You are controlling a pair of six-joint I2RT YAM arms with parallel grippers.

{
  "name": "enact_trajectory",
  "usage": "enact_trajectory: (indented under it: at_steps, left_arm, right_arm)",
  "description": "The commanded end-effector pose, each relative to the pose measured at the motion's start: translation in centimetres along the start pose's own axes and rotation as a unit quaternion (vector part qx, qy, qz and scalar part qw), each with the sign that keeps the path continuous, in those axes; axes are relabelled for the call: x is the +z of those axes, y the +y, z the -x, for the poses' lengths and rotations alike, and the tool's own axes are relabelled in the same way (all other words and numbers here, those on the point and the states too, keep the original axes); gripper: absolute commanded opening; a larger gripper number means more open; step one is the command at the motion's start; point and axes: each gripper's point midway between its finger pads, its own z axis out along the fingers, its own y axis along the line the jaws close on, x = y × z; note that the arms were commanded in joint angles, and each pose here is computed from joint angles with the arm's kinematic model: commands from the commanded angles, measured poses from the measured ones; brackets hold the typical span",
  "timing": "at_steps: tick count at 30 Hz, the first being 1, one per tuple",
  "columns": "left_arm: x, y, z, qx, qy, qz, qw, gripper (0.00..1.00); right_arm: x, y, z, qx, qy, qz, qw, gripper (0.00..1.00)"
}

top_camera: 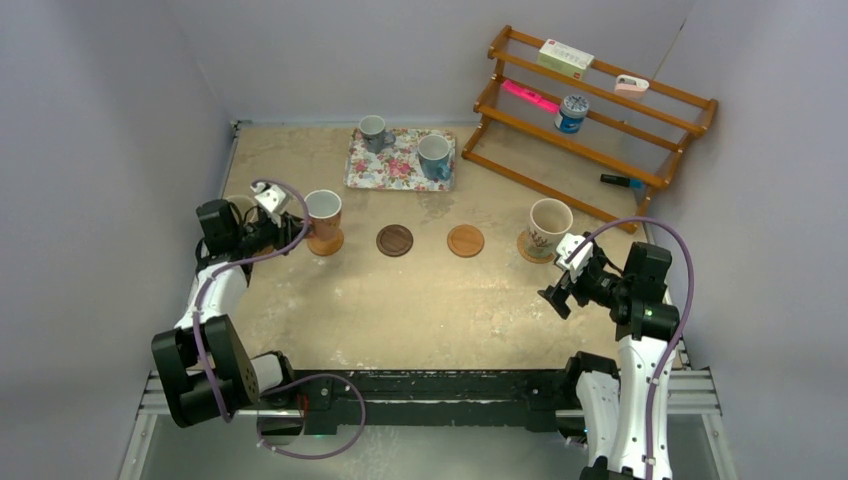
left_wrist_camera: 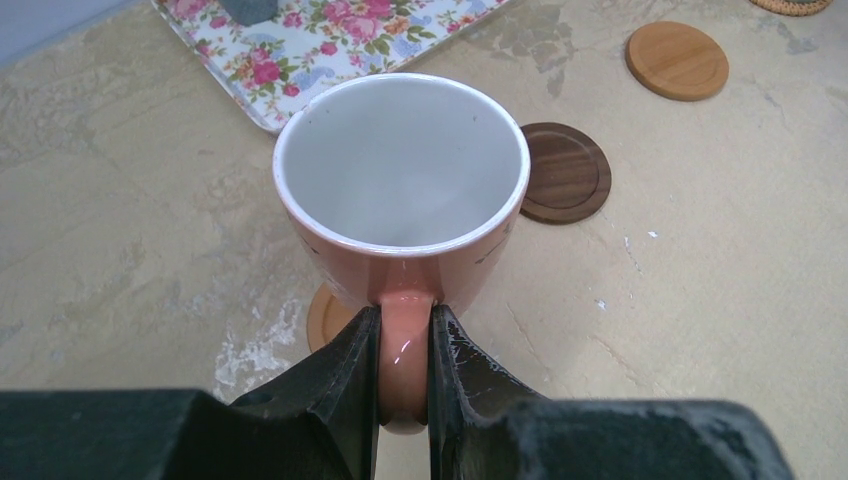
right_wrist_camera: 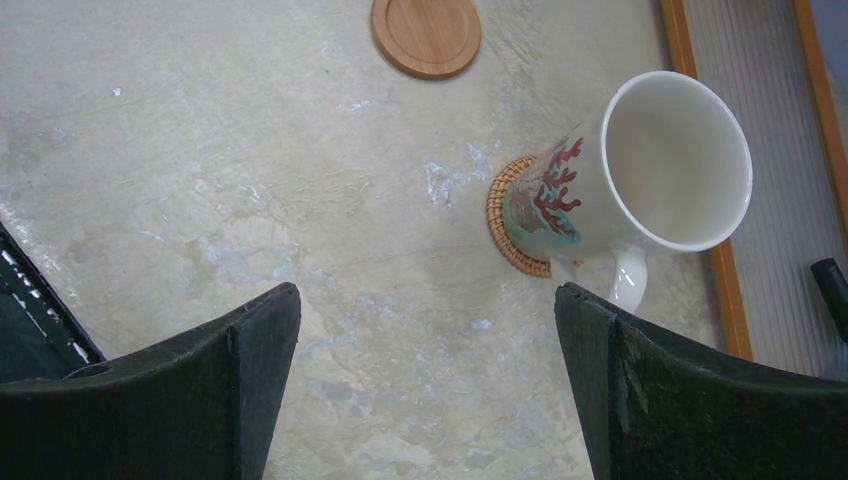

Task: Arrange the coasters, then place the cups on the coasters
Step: Place the cup on the coaster.

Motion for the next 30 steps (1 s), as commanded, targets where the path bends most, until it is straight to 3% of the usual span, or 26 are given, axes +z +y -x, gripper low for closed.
enact_trajectory:
  at_steps: [1, 30]
  left_arm:
    - [-0.4, 1.1, 1.9, 0.052, -0.039, 0.014, 0.998, 0.00]
    - [0.3, 1.5, -2.6, 0.027, -0.037, 0.011, 0.999, 0.00]
  right_arm:
    - [0.1, 0.8, 0.2, 0.000, -0.012, 0.015, 1.000, 0.99]
    - [0.0, 1.1, 0.0, -0.010, -0.011, 0.021, 1.000, 0.99]
